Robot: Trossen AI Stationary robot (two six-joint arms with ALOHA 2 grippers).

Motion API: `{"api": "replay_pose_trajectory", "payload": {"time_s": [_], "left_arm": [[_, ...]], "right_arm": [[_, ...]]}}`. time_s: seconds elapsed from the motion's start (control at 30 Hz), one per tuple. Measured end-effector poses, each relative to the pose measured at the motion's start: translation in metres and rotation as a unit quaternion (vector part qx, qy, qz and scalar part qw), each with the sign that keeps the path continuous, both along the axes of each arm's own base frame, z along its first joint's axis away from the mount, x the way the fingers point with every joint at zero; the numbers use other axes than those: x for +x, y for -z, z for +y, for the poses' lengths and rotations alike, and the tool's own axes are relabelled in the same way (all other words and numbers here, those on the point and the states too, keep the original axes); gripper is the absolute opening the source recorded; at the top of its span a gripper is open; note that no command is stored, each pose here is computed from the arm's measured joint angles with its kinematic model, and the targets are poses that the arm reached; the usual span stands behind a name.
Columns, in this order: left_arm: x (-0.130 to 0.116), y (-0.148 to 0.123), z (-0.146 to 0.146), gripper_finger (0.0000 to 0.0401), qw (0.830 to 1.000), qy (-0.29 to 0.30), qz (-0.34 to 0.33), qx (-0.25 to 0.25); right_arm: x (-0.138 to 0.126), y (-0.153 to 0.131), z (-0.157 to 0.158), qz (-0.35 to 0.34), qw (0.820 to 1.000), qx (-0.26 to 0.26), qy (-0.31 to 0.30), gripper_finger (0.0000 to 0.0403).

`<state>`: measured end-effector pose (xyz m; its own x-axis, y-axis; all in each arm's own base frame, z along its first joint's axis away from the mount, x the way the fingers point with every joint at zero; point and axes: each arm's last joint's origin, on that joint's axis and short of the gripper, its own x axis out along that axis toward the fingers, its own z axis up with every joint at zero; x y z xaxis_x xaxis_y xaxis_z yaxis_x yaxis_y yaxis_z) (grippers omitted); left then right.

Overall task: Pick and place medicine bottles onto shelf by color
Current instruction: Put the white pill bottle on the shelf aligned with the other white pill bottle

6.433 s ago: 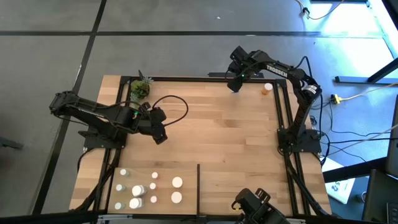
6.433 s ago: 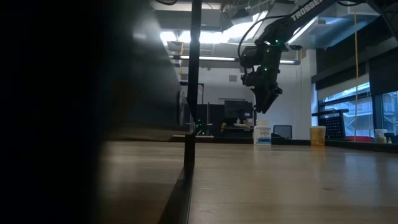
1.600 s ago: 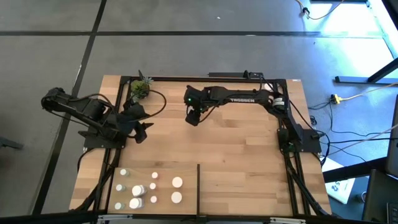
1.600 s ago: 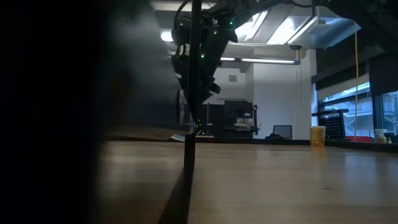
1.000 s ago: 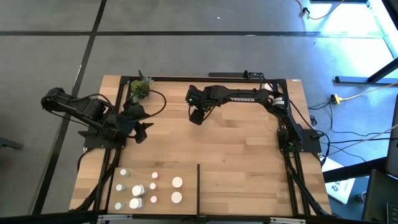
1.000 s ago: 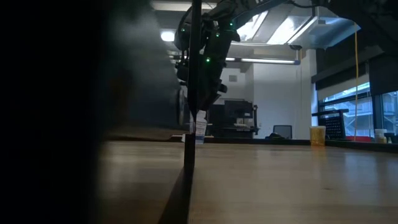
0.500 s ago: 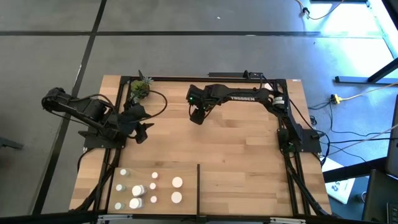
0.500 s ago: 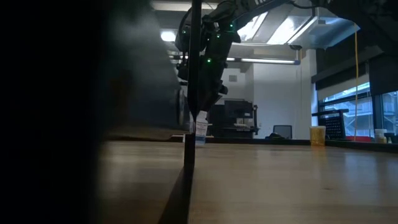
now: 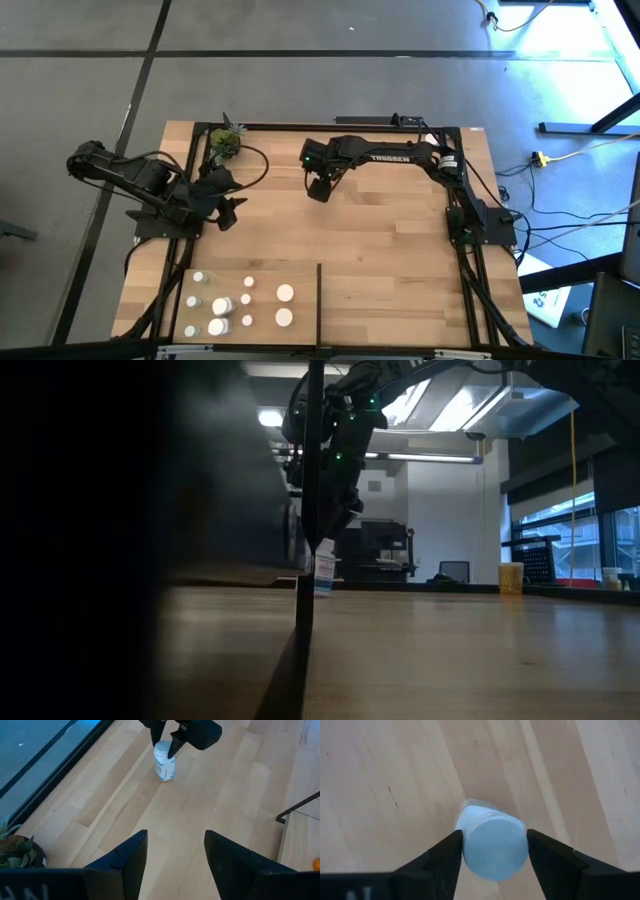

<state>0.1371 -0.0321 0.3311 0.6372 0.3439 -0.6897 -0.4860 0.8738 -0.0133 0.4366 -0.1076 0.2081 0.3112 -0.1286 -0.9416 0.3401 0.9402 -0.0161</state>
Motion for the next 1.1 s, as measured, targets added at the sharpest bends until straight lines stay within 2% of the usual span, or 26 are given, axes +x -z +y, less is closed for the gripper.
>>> {"api": "replay_pose_trajectory", "payload": {"time_s": [0.2,0.37,0.5,0.77,0.83,0.97,1.1], "left_arm": [[0.0,0.0,0.0,0.019,1.0,0.0,0.0,0.0],[0.0,0.0,0.0,0.019,1.0,0.0,0.0,0.0],[0.0,0.0,0.0,0.019,1.0,0.0,0.0,0.0],[0.0,0.0,0.0,0.019,1.0,-0.001,0.0,0.0],[0.0,0.0,0.0,0.019,1.0,-0.001,-0.001,0.0],[0.004,0.002,-0.001,0.019,1.0,-0.001,0.008,0.004],[0.008,0.004,-0.002,0.019,1.0,0.005,0.014,0.018]], "right_arm": [[0.002,-0.001,0.0,-0.008,1.0,-0.004,-0.006,0.0254],[0.003,-0.004,-0.004,-0.017,1.0,-0.006,-0.003,0.0256],[0.004,-0.019,-0.005,-0.021,1.0,-0.008,-0.004,0.0256],[0.002,-0.067,-0.005,-0.03,0.999,-0.023,-0.019,0.0257],[-0.001,-0.084,-0.005,-0.036,0.998,-0.042,-0.023,0.0257],[-0.018,-0.117,-0.003,-0.047,0.995,-0.092,-0.019,0.0257],[-0.043,-0.15,0.003,-0.059,0.993,-0.103,-0.017,0.0257]]}}
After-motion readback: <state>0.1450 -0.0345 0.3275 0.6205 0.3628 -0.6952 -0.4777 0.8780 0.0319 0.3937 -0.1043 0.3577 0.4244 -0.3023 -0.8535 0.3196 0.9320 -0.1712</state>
